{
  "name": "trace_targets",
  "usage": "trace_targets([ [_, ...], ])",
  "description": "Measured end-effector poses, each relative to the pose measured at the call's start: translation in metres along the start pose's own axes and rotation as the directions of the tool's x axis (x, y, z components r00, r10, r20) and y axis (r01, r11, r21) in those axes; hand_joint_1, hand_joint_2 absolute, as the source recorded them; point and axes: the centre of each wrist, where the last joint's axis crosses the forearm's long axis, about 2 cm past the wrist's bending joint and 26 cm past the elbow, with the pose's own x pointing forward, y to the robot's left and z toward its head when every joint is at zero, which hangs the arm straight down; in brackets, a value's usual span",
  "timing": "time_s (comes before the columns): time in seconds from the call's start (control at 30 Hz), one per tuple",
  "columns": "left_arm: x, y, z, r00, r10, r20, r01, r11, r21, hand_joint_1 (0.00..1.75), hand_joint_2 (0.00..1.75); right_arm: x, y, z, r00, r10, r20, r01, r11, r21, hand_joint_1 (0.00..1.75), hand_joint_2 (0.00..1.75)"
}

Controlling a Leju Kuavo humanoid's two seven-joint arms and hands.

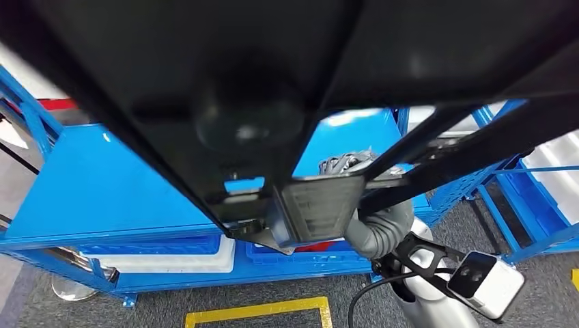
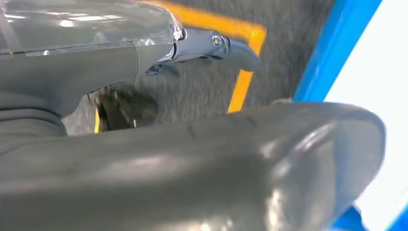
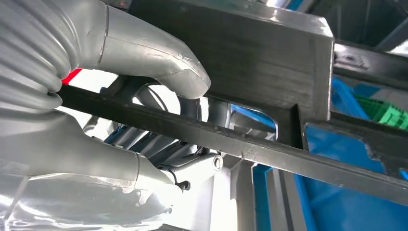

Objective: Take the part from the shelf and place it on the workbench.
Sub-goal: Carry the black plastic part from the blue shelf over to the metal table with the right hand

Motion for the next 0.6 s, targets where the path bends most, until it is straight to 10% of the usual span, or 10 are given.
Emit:
trace_targets([
  [0.6,-0.005,0.002,0.004,1.0,-0.002,-0.012,0.002,1.0,0.012,0.0,0.0,0.001,0.001,0.024,0.996,0.091,-0.013,-0.09,0.993,0.082,1.73,1.75],
])
